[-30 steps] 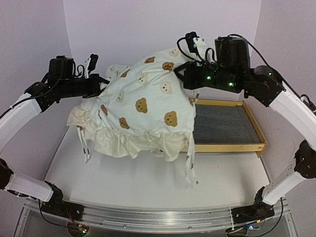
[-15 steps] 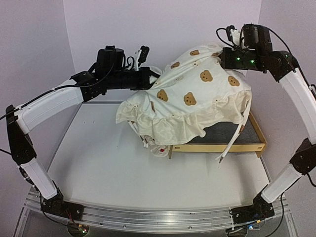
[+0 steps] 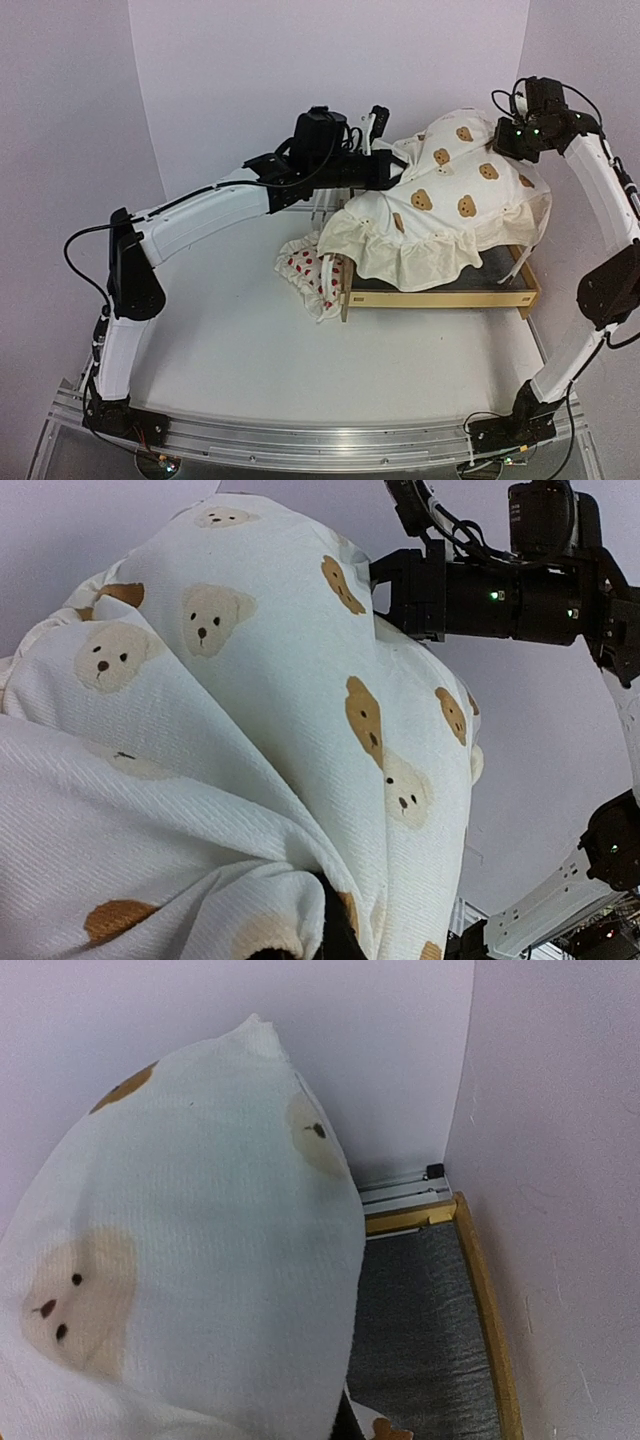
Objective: Set up the pet bed
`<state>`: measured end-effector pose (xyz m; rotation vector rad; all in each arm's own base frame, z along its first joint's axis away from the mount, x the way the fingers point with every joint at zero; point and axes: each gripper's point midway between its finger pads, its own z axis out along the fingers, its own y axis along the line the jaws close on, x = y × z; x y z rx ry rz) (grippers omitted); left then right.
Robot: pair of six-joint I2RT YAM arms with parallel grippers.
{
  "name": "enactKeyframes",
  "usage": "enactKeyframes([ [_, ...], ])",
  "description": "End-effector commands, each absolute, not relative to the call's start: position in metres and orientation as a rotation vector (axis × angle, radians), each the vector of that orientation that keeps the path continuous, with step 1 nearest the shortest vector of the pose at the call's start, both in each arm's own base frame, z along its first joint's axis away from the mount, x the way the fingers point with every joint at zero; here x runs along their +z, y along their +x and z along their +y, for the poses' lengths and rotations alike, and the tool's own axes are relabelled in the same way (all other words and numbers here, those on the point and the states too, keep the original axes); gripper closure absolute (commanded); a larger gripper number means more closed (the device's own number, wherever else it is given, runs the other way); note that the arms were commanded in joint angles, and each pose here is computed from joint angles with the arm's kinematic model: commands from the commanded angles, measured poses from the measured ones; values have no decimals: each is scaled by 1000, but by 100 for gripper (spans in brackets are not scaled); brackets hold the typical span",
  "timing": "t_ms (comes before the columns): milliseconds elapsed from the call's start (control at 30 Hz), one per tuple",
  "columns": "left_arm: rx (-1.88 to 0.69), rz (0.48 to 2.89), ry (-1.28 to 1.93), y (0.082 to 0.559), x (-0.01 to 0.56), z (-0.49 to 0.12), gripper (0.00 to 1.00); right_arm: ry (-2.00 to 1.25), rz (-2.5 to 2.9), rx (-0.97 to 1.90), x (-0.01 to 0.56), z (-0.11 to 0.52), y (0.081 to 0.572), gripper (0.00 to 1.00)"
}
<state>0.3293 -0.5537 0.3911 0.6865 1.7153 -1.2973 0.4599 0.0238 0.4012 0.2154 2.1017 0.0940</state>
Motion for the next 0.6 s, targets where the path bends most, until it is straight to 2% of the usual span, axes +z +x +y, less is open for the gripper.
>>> enactKeyframes([
  [0, -1363, 1576, 750, 317, 428, -565, 100, 344, 2022, 82, 410, -13, 479, 100],
  [133, -1325, 1528, 755, 328, 423, -572, 100, 402, 2030, 24, 400, -40, 485, 100],
  [367, -1264, 1534, 681, 377, 400, -564, 100, 515, 2071, -58, 369, -77, 494, 100],
  [567, -1313, 1573, 664, 409, 367, -558, 100, 569, 2142, -75, 329, -90, 506, 100],
])
